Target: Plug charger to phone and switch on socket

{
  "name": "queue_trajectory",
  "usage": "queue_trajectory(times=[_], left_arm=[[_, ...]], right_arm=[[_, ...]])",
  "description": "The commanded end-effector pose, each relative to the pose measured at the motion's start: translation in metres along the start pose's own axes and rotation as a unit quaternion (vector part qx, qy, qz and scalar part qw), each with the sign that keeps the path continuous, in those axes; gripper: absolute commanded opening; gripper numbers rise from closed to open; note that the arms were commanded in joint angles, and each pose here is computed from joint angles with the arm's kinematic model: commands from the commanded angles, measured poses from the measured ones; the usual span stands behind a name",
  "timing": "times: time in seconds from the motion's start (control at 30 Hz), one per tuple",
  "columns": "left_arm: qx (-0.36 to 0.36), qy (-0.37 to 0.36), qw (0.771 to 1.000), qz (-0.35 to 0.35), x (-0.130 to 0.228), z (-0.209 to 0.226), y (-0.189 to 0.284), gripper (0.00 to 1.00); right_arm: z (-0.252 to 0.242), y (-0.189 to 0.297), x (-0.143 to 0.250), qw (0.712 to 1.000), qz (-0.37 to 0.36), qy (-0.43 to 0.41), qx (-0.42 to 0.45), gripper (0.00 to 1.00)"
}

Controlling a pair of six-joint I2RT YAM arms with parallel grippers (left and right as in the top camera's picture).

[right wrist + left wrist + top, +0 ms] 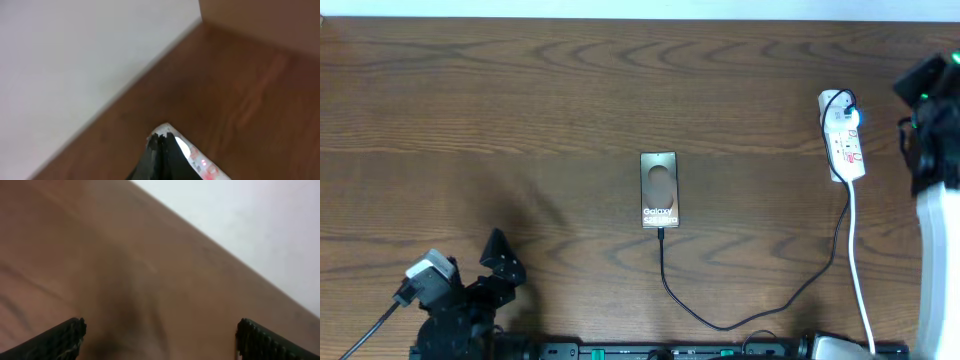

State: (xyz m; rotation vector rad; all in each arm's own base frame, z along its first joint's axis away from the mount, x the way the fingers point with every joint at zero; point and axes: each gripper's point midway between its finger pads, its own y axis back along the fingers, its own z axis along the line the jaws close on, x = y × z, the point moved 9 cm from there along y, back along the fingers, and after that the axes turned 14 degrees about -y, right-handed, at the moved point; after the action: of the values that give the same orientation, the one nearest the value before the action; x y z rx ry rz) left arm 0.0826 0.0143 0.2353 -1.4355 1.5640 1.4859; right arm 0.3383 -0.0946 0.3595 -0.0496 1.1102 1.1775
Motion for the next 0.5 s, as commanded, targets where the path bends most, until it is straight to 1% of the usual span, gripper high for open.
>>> queue_trajectory(times=[0.0, 0.1, 0.3, 0.47], left_arm=[[-0.002, -0.005, 1.000, 0.021, 0.006, 0.002, 0.003, 0.98], [-0.011, -0.011, 0.999, 0.047, 0.014, 0.005, 0.003, 0.98], [-0.012, -0.011, 0.999, 0.049, 0.014, 0.005, 0.004, 0.98], [-0.012, -0.011, 0.999, 0.048, 0.014, 0.005, 0.003, 0.98]], right_arm=[[0.002, -0.023, -0.001, 0.999, 0.013, -0.033, 0.035, 0.01], [-0.006, -0.053, 0.010, 0.994, 0.054, -0.051, 0.078, 0.01], [-0.029, -0.101, 0.022, 0.979, 0.129, -0.079, 0.139, 0.01], [-0.050, -0.140, 0.042, 0.957, 0.225, -0.108, 0.144, 0.01]])
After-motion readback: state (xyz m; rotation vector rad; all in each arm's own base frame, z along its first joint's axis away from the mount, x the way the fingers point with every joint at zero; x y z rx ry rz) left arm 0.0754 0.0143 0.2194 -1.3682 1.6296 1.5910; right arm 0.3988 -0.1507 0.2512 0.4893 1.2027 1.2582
